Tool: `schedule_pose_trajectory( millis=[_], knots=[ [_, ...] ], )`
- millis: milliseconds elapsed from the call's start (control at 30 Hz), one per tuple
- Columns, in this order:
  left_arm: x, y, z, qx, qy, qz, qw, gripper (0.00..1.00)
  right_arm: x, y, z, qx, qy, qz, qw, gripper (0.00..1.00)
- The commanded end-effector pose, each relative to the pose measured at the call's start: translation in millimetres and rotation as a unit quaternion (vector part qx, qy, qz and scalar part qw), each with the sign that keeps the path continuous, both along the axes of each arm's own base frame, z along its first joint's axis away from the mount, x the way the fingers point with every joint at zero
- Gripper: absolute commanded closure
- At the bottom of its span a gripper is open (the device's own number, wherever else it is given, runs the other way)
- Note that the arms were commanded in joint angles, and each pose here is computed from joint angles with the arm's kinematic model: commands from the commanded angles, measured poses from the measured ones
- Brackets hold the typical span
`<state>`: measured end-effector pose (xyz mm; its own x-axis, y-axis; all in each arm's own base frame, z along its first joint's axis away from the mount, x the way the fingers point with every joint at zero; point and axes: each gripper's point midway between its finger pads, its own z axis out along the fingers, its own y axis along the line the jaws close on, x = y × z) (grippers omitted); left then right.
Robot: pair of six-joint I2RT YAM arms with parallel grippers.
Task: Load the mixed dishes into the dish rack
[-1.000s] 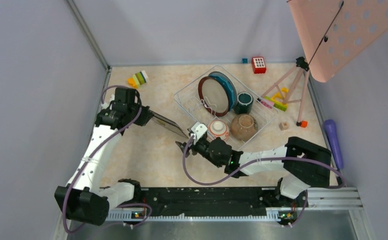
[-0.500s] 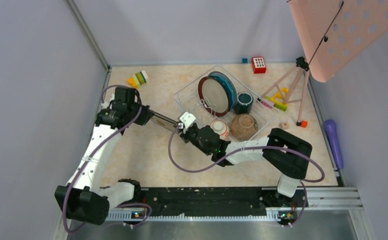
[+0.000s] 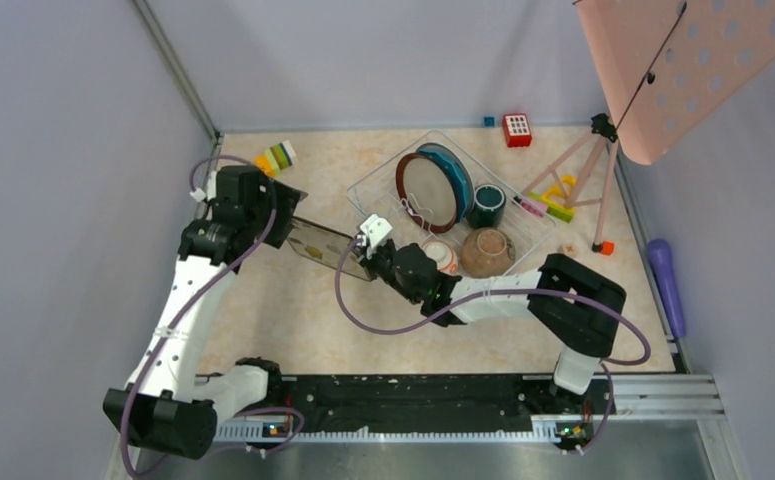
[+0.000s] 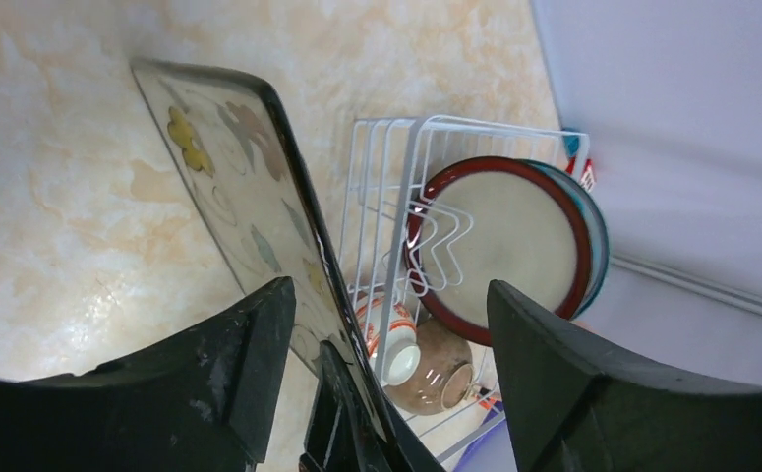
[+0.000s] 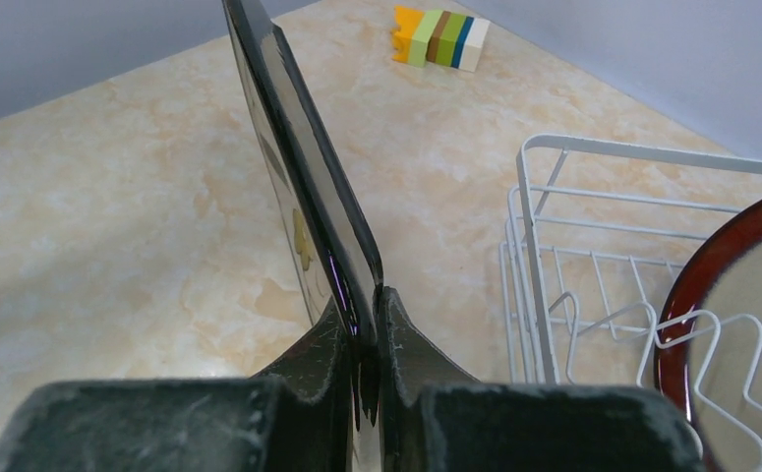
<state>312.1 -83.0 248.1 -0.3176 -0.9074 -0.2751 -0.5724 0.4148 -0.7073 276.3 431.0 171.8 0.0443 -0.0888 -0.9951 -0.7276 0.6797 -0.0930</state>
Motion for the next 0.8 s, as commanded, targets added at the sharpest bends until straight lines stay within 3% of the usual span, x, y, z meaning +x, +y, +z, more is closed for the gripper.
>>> schedule_pose_trajectory(
  millis=[0,267,467,767],
  knots=[
    [-4.4,24.5,77.7,0.075,-0.108,0.004,0.991,0.22,3.7,8.4,62.9,0.077,0.019,-0.013,0.997,1.00],
    [-42.9,69.1,140.2,0.231,-0.192,0.013,0.954,0.19,0.9,3.3,128.9,0.132,0.040,-0.021,0.990,1.00],
    [-71.0,91.8,157.4,0.270,-0.229,0.051,0.934,0.19,-6.2,-8.9,174.5,0.161,0.031,-0.013,0.986,1.00],
    [-75.5,93.4,142.6,0.288,-0.224,0.040,0.930,0.19,-15.6,-23.1,230.3,0.201,0.016,-0.004,0.979,1.00]
  ],
)
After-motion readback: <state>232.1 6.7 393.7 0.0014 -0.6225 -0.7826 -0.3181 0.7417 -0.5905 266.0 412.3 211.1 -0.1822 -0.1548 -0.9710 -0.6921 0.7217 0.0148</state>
